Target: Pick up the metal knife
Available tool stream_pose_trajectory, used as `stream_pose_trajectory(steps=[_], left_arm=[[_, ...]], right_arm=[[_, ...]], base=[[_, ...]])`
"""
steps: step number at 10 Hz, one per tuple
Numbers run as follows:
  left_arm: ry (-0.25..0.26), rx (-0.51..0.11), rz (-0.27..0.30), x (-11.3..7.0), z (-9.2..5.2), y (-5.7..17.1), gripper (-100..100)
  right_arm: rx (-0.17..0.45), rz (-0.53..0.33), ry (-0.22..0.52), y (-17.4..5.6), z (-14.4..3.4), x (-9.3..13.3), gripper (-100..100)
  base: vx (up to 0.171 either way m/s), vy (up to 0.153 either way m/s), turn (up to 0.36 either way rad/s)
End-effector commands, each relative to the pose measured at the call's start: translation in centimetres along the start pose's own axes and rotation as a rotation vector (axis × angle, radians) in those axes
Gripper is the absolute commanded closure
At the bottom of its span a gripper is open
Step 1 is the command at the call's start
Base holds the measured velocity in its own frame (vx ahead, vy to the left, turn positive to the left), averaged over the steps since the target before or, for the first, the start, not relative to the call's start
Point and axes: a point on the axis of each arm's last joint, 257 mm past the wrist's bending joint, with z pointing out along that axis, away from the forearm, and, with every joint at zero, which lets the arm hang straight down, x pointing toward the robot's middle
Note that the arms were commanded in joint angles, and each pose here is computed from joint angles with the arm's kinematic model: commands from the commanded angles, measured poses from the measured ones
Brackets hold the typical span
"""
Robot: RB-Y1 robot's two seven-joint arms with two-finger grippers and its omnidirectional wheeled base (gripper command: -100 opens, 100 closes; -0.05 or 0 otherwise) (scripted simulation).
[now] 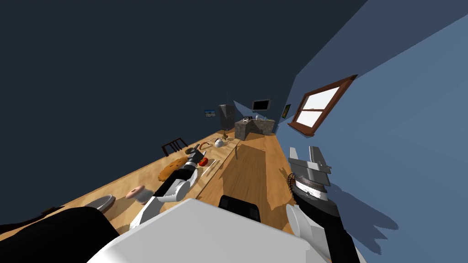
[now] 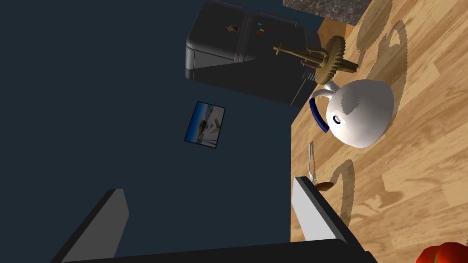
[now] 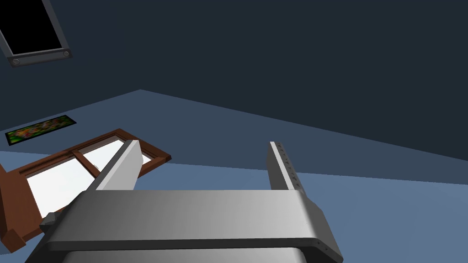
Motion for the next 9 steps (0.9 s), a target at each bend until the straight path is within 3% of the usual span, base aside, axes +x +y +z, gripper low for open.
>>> stream_pose_trajectory(steps=[1, 2, 4, 5, 7, 8, 9], left_arm=[[-0.022, -0.06, -0.014, -0.8, -0.4, 1.7, -100], [-0.054, -0.096, -0.04, -2.3, -0.7, 2.8, -100], [-0.062, -0.136, -0.04, -2.5, -0.8, 3.8, -100], [-0.098, -0.181, -0.067, -4.1, -1.3, 5.1, -100], [-0.104, -0.208, -0.068, -4.2, -1.4, 5.8, -100], [-0.144, -0.257, -0.095, -5.9, -2.1, 7.2, -100], [-0.148, -0.28, -0.096, -6.0, -2.3, 7.8, -100]], right_arm=[[0.0, 0.0, 0.0, 0.0, 0.0, 0.0, 0], [0.0, 0.0, 0.0, 0.0, 0.0, 0.0, 0], [0.0, 0.0, 0.0, 0.0, 0.0, 0.0, 0], [0.0, 0.0, 0.0, 0.0, 0.0, 0.0, 0], [0.0, 0.0, 0.0, 0.0, 0.0, 0.0, 0], [0.0, 0.0, 0.0, 0.0, 0.0, 0.0, 0], [0.0, 0.0, 0.0, 0.0, 0.0, 0.0, 0]], base=[[0.068, -0.018, -0.047], [0.072, -0.028, -0.079], [0.04, -0.011, -0.021], [0.051, -0.022, -0.095], [0.041, -0.01, -0.017], [0.064, -0.016, -0.086], [0.066, -0.022, -0.047]])
